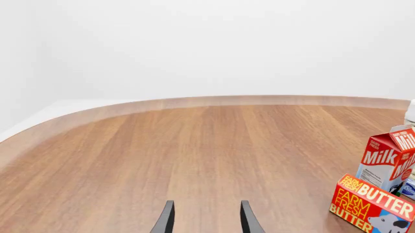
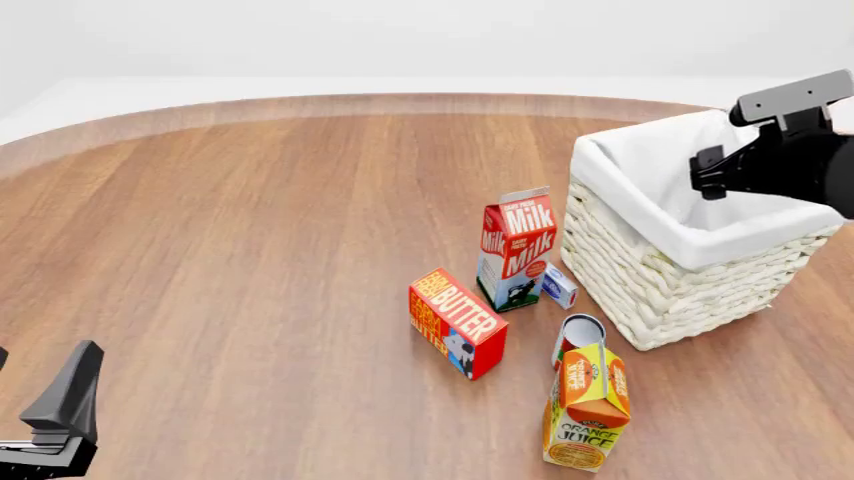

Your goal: Pick up the alphabet soup, and put it in the basket.

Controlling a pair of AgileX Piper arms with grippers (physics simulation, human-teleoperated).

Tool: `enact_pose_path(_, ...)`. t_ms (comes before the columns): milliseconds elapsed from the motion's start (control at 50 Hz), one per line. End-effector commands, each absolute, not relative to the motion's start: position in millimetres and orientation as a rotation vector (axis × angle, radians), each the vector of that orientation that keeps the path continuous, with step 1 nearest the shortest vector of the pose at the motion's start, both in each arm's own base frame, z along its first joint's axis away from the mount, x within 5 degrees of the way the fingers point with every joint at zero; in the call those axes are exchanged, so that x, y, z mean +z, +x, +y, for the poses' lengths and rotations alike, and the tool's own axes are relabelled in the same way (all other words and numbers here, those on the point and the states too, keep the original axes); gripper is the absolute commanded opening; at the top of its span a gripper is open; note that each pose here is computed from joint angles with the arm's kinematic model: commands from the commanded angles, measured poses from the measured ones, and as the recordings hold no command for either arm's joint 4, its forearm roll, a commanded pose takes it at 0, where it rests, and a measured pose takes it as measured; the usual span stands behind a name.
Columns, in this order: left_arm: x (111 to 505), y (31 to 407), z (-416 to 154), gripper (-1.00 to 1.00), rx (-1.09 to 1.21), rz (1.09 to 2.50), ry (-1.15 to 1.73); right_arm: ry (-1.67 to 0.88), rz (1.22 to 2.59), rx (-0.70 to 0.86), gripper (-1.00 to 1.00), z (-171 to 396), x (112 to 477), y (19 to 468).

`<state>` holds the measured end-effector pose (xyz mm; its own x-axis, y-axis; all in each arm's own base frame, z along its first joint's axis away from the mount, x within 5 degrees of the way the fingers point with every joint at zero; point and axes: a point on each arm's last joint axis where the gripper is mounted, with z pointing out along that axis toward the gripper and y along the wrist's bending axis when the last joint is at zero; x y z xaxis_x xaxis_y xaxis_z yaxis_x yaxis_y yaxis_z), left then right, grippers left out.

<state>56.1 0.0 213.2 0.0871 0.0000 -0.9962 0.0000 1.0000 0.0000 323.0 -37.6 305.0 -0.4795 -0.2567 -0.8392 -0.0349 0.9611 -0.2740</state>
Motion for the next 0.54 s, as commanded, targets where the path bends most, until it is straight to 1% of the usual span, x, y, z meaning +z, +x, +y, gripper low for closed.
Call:
enact_pose_path(20,213,56,0,1.0,0.0,1.484,0.0,-0.201,2.026,-0.259,1.0,-33,314,309)
enact_pose_path(200,213,56,0,1.0,0.0,1.484,0.0,-0.188,2.004,-0.249,1.0,-30,315,294)
enact_pose_path(240,213,56,0,1.0,0.0,1.484,0.0,-0.212,1.996,-0.271,1.0,-31,314,291)
enact_pose_path(320,213,56,0,1.0,0.0,1.484,0.0,-0.193,1.972,-0.268,1.0,-30,322,280)
enact_pose_path(540,213,56,0,1.0,0.0,1.484,0.0,-0.201,1.95,-0.263,1.0,-25,319,262)
